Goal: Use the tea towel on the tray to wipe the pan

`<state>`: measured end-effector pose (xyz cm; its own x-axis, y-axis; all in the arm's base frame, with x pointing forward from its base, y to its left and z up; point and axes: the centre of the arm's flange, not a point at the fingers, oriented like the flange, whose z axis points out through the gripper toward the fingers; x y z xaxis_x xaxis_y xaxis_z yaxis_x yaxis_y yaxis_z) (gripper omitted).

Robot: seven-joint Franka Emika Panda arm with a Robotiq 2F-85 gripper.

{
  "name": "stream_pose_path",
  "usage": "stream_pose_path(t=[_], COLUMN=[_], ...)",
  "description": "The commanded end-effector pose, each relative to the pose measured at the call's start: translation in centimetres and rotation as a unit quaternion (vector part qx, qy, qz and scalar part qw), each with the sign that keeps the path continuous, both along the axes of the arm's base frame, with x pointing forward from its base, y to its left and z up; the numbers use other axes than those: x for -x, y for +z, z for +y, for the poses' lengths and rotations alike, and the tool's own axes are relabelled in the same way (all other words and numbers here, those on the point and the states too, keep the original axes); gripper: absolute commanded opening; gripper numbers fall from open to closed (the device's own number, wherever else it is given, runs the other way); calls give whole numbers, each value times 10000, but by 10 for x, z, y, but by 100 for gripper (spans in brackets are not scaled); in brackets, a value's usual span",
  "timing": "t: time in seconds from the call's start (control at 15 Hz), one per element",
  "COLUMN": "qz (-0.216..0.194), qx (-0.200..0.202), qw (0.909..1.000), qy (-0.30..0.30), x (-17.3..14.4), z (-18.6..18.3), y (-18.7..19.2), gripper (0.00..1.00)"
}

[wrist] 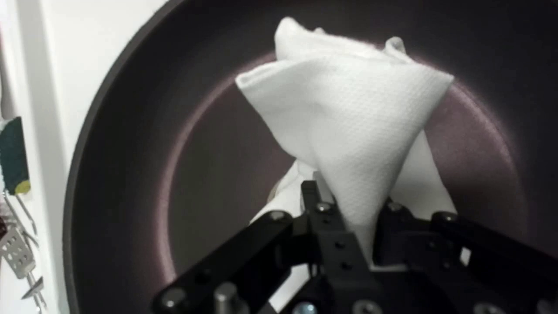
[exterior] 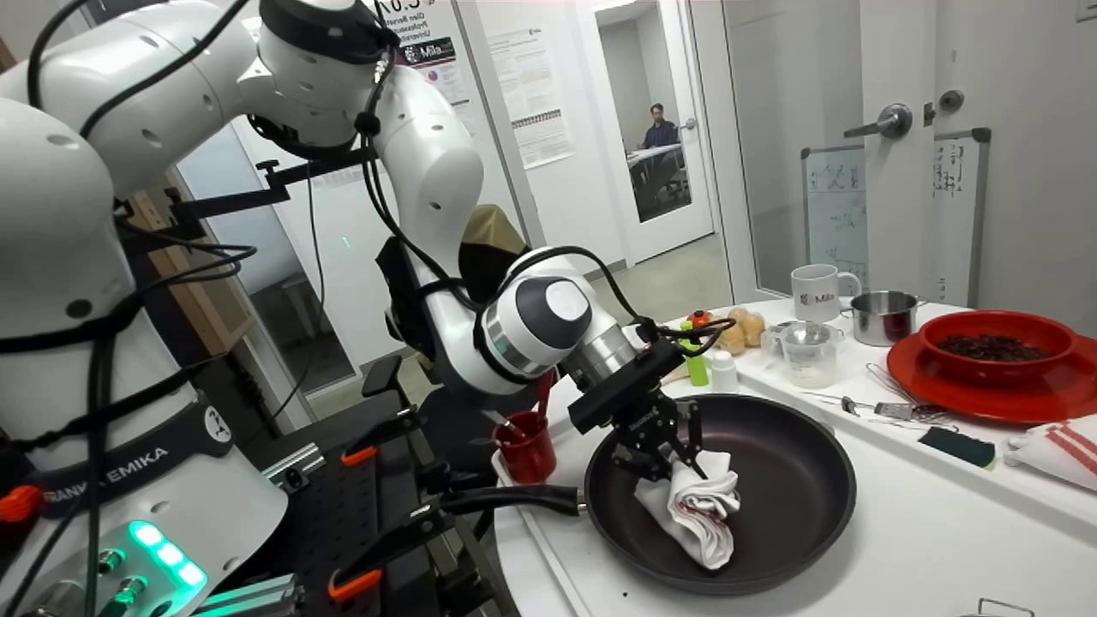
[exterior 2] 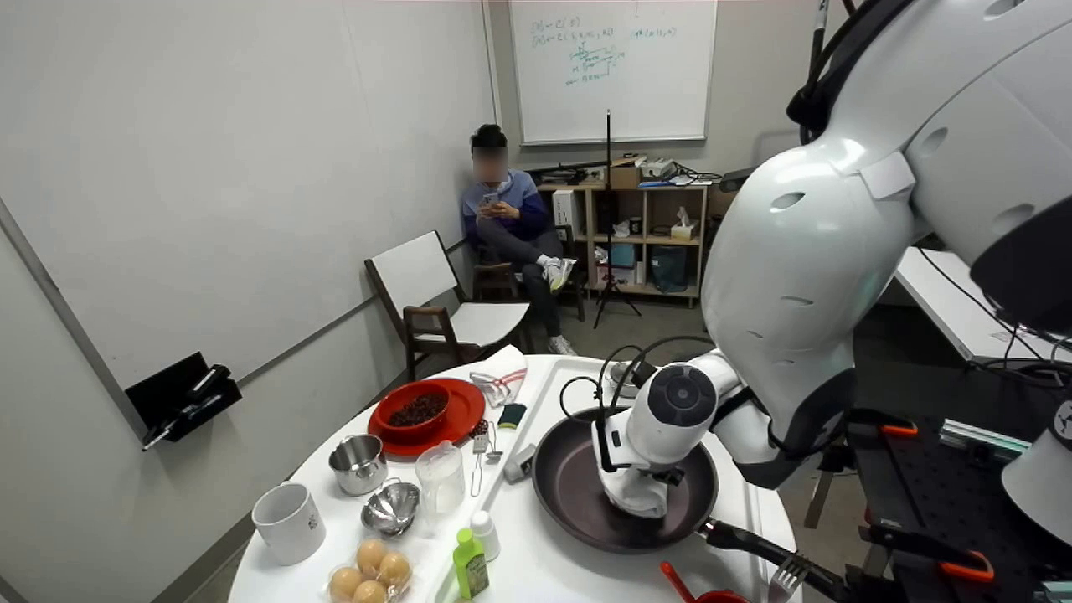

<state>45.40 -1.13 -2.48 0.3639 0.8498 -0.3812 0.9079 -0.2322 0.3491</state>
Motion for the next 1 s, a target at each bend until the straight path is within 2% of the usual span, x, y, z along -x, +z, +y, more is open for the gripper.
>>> stream_pose_path(t=[0.0, 0.67, 0.93], qz=[266, 461, 513], qx=[-102, -363, -243], qw=[9995, 9982, 9980], qy=[127, -85, -283], x=[10, 11, 4], z=[20, 56, 43], y=[11, 6, 7], gripper=[7, 7, 7])
